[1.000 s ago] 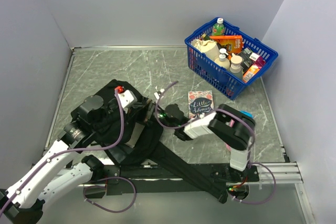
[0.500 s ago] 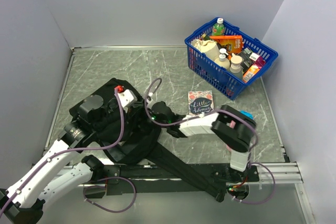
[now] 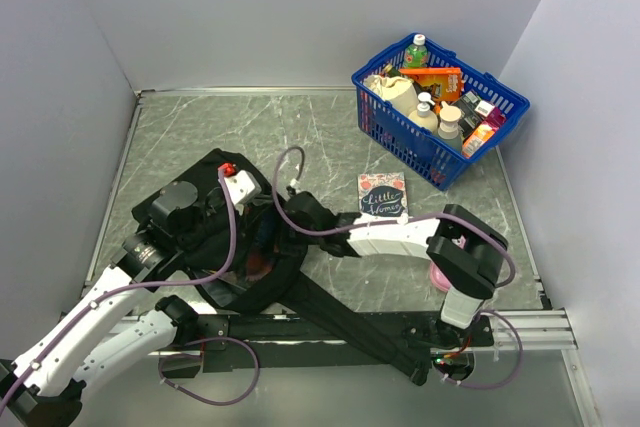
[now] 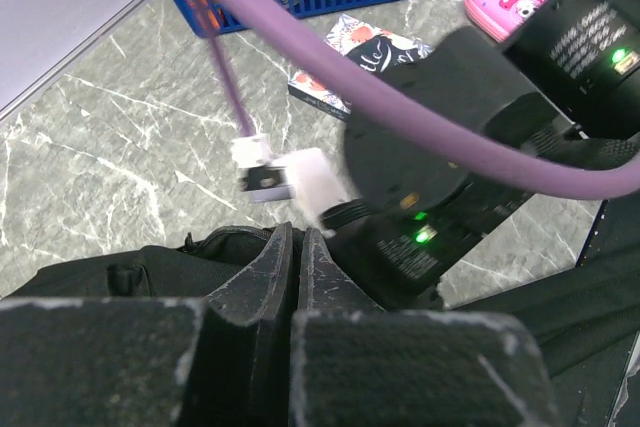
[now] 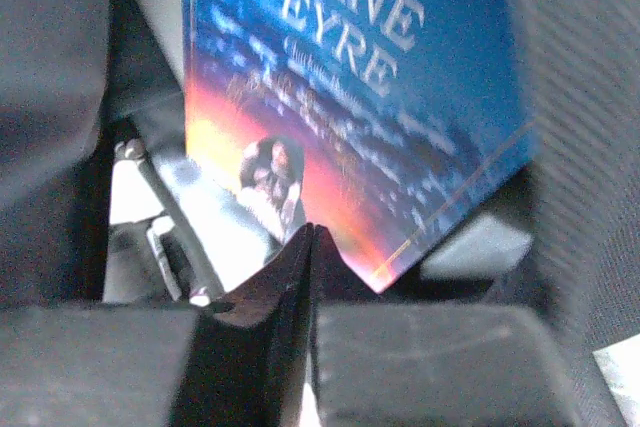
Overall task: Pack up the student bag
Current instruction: Place the book in the student bag.
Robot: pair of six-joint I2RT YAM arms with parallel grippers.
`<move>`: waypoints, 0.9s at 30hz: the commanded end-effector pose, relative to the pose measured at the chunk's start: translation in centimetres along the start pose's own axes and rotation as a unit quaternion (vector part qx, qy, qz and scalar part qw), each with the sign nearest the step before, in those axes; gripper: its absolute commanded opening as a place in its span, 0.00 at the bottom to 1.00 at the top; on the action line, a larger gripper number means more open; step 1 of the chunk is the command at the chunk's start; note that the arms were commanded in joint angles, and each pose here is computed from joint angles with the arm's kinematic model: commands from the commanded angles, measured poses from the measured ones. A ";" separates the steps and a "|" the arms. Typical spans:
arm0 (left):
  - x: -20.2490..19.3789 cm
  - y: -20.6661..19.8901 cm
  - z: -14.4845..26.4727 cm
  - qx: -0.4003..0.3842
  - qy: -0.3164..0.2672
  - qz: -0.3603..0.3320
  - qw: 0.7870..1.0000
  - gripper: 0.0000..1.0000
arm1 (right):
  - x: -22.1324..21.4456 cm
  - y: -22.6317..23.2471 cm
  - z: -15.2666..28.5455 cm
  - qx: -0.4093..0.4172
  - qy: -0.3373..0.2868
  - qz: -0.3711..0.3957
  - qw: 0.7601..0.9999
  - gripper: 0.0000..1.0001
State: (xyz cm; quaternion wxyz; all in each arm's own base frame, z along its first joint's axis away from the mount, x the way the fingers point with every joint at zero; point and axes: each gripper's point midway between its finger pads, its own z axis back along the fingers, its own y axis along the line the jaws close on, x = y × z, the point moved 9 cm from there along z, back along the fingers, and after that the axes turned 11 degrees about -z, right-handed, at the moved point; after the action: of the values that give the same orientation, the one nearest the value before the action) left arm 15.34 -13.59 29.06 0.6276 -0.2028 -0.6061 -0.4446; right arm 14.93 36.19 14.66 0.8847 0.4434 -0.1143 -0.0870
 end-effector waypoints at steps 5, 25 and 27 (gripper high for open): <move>2.6 0.2 0.5 0.000 -0.072 -0.012 0.997 0.01 | 0.0 -0.1 0.9 -0.139 -0.021 0.053 0.989 0.50; -2.1 -1.6 -0.1 -0.029 -0.021 0.012 0.999 0.01 | -1.9 -3.6 -0.9 -0.095 0.026 0.071 0.993 0.23; -1.7 -1.5 -0.2 -0.028 -0.025 0.011 0.999 0.01 | -1.8 -1.7 -1.9 -0.079 0.027 0.078 0.993 0.17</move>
State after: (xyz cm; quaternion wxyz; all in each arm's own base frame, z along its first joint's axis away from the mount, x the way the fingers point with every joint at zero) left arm 14.50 -13.58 25.64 0.6376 -0.2261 -0.5821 -0.4511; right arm 13.18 33.80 11.02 0.9399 0.3168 -0.1166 -0.0506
